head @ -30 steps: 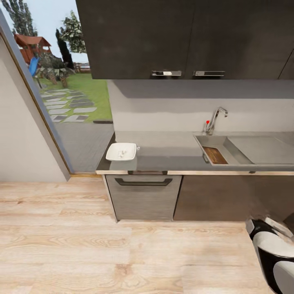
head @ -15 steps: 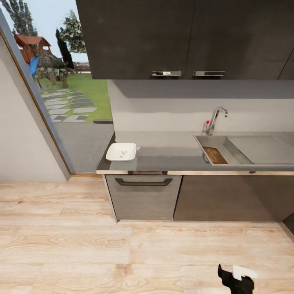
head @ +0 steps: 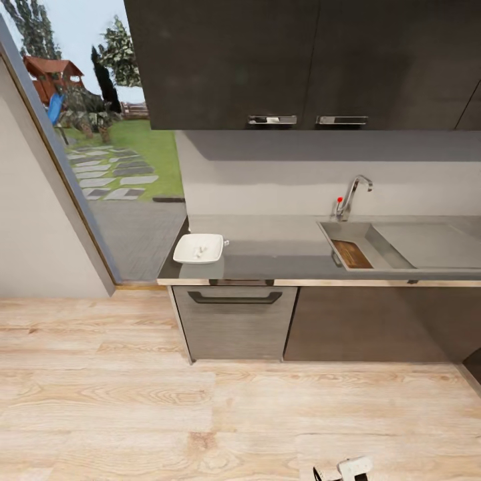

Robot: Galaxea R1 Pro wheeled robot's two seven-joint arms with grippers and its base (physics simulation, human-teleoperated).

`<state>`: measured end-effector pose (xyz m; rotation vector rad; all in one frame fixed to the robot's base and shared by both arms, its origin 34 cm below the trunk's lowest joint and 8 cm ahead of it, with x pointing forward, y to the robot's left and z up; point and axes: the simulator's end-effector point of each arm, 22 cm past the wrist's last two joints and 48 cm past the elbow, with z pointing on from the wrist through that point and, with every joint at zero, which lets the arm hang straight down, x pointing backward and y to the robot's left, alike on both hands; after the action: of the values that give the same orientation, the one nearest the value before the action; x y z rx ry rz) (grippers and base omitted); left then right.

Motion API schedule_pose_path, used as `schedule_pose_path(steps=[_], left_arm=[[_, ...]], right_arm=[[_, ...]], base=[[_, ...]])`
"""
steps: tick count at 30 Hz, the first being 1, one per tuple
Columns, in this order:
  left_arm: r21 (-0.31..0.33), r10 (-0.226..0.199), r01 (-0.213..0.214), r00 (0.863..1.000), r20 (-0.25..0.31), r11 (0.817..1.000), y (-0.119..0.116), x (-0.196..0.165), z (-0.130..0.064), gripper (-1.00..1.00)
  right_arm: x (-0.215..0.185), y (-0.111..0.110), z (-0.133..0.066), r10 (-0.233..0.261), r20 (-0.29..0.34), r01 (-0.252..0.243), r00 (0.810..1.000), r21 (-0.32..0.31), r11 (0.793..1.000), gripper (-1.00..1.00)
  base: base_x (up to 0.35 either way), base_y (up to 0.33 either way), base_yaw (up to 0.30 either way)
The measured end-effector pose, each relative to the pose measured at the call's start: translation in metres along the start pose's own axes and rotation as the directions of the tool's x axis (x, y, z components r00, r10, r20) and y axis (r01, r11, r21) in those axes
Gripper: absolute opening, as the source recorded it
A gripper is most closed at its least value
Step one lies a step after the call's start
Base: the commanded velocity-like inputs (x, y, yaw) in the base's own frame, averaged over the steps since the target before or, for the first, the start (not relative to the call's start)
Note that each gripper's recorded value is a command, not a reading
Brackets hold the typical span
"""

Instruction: In the kitchen, take the Vidalia onion out of the sink, dice it on the chopping board with the paring knife, put the diced onion into the bowl on the countertop, then place both the paring knife and the chopping board into the sink.

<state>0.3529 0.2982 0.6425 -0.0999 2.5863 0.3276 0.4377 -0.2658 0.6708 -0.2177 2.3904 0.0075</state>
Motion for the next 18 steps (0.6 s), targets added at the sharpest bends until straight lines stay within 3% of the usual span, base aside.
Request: schedule_pose_path(steps=[3,11,15,18], left_arm=[[-0.003,0.000,0.000,1.000,0.005,1.000,0.003,-0.001,0.001,1.00],[-0.010,-0.012,0.013,0.999,0.041,1.000,0.005,-0.011,0.001,1.00],[0.030,-0.042,0.040,0.996,0.074,0.999,-0.017,-0.033,0.005,1.00],[0.077,-0.060,0.056,0.997,0.049,0.995,-0.042,-0.050,0.009,1.00]], right_arm=[[0.002,0.005,-0.001,-0.012,-0.004,0.012,1.000,-0.029,0.999,1.00],[0.003,0.008,-0.001,-0.015,-0.007,0.015,1.000,-0.034,0.999,1.00],[0.002,0.002,0.000,-0.022,-0.008,0.022,1.000,0.021,1.000,1.00],[0.000,0.002,0.000,-0.041,-0.009,0.042,0.999,0.080,0.996,1.00]], base=[[0.000,0.000,0.000],[0.000,0.000,0.000],[0.000,0.000,0.000],[0.000,0.000,0.000]])
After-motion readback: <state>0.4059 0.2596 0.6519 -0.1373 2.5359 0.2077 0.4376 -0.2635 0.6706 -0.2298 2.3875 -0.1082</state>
